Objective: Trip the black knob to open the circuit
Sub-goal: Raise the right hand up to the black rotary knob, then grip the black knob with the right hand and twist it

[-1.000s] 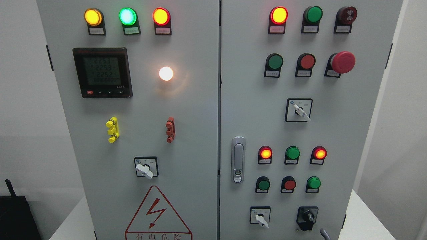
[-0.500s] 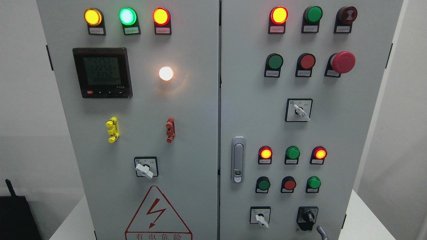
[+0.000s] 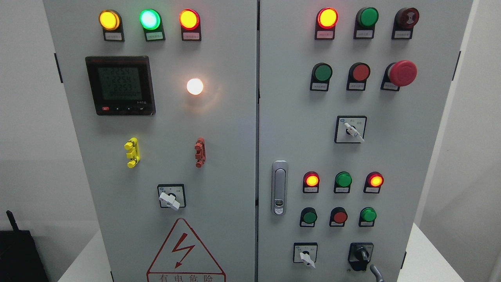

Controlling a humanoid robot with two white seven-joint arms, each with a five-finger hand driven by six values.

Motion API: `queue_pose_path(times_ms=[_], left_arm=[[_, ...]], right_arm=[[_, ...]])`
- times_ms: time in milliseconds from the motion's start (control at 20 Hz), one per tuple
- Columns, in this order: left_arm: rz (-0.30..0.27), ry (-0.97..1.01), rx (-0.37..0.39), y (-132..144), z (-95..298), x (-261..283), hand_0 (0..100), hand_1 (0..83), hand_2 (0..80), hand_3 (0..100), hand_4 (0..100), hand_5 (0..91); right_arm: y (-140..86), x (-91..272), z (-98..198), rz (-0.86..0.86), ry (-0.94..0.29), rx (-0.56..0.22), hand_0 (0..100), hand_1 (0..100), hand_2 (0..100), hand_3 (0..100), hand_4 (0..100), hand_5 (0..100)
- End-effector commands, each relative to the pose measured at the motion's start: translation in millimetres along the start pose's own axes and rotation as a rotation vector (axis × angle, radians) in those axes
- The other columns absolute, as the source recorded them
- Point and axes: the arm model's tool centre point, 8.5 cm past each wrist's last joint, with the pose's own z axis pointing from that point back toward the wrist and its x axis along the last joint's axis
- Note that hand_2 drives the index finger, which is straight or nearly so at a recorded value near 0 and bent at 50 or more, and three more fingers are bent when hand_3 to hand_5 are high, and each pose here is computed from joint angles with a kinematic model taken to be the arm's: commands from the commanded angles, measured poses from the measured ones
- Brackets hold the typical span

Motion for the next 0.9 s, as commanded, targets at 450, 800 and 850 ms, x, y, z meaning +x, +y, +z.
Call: queue_pose_path(times_ms=[450,800,850], left_arm=[[0.003,-0.006,-0.001,-1.0,-0.2,2.8,12,38.9,0.0,0,0,0.0],[0.003,-0.006,-0.001,-1.0,-0.2,2.8,12,38.9,0.0,0,0,0.0],[0.003,-0.005,-0.001,-1.0,-0.1,1.8,12,38.9,0.0,0,0,0.0]], right_arm=[[12.6,13.1,-5.4,-0.015,-0.042,0.039,0,7,1,100,100,100],[17.1,11.2,-3.3,-0.018,-0.034,0.051,0,7,2,100,100,100],[17.6,11.1,-3.2,-0.018,-0.034,0.052,0,6,2,100,100,100]])
